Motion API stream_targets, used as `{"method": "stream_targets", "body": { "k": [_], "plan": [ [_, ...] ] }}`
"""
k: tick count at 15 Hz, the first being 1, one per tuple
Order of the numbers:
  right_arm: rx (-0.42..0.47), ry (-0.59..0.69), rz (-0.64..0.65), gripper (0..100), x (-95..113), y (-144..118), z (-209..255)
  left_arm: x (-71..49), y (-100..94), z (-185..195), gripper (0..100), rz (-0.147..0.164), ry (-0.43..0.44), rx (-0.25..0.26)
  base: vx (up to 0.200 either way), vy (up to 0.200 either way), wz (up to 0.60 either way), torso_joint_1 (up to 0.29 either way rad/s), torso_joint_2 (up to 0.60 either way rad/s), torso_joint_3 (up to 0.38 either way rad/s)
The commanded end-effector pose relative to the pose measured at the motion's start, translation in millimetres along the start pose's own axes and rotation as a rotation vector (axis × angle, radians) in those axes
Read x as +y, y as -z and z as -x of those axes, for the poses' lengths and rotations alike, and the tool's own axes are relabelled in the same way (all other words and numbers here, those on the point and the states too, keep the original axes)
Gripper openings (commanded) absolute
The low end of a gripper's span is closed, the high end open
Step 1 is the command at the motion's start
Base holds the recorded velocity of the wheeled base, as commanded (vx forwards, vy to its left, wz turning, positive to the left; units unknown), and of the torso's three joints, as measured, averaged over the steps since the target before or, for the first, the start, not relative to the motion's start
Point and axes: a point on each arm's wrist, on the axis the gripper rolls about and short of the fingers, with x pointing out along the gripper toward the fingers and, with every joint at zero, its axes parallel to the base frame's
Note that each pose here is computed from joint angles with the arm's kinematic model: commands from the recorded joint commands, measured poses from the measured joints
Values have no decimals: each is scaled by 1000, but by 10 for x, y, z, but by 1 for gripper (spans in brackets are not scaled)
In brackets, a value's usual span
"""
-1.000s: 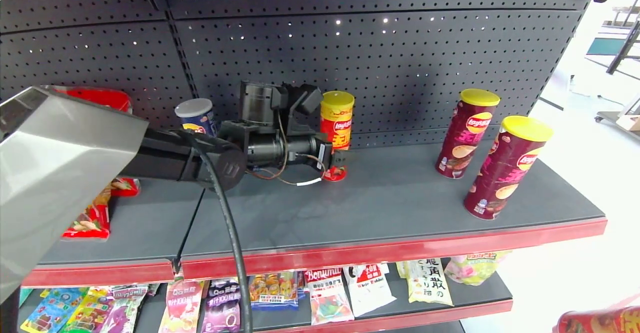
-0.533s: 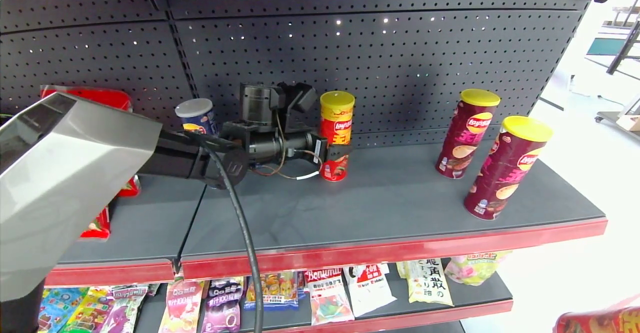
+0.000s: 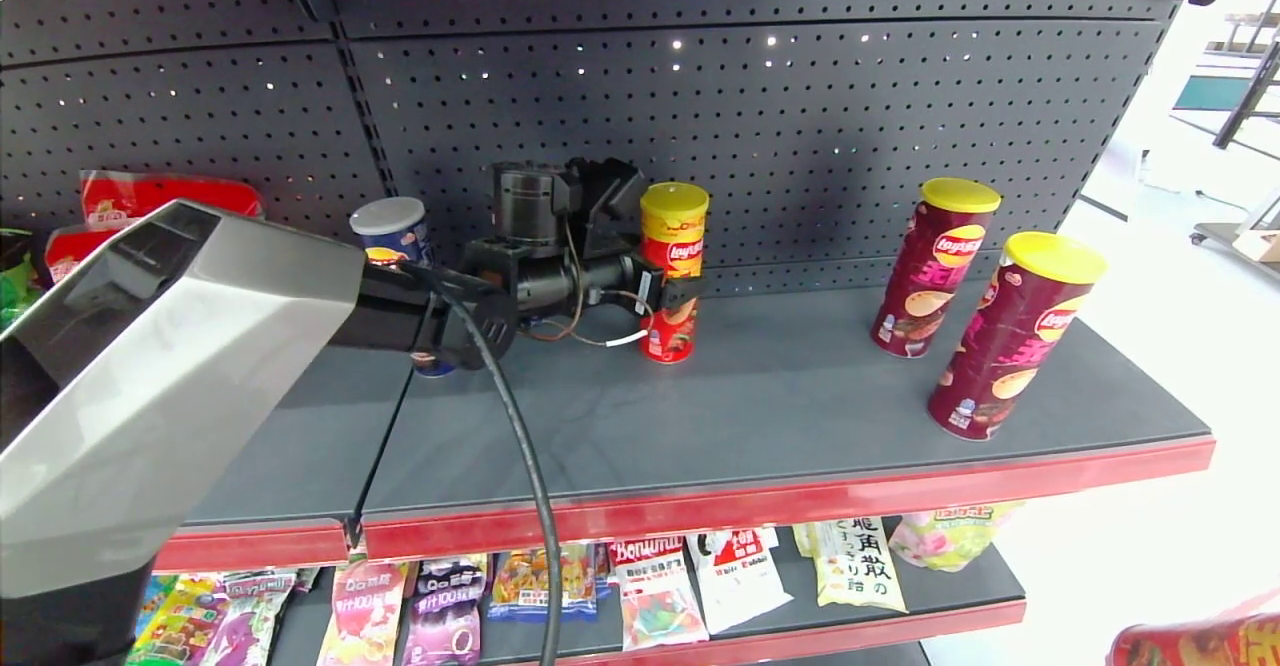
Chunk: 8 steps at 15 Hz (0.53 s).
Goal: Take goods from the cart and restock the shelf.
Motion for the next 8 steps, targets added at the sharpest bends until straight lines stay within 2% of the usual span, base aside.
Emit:
{"method": "stream_targets", "body": {
  "k": [1, 8],
  "plan": [
    [2, -1, 0, 0, 0, -3, -2, 25, 52, -95, 100, -3, -13, -4, 0, 0, 0, 0, 0, 0],
    [2, -1, 0, 0, 0, -3, -2, 99, 95, -166, 100, -7, -56, -8, 0, 0, 0, 0, 0, 0]
  ]
}}
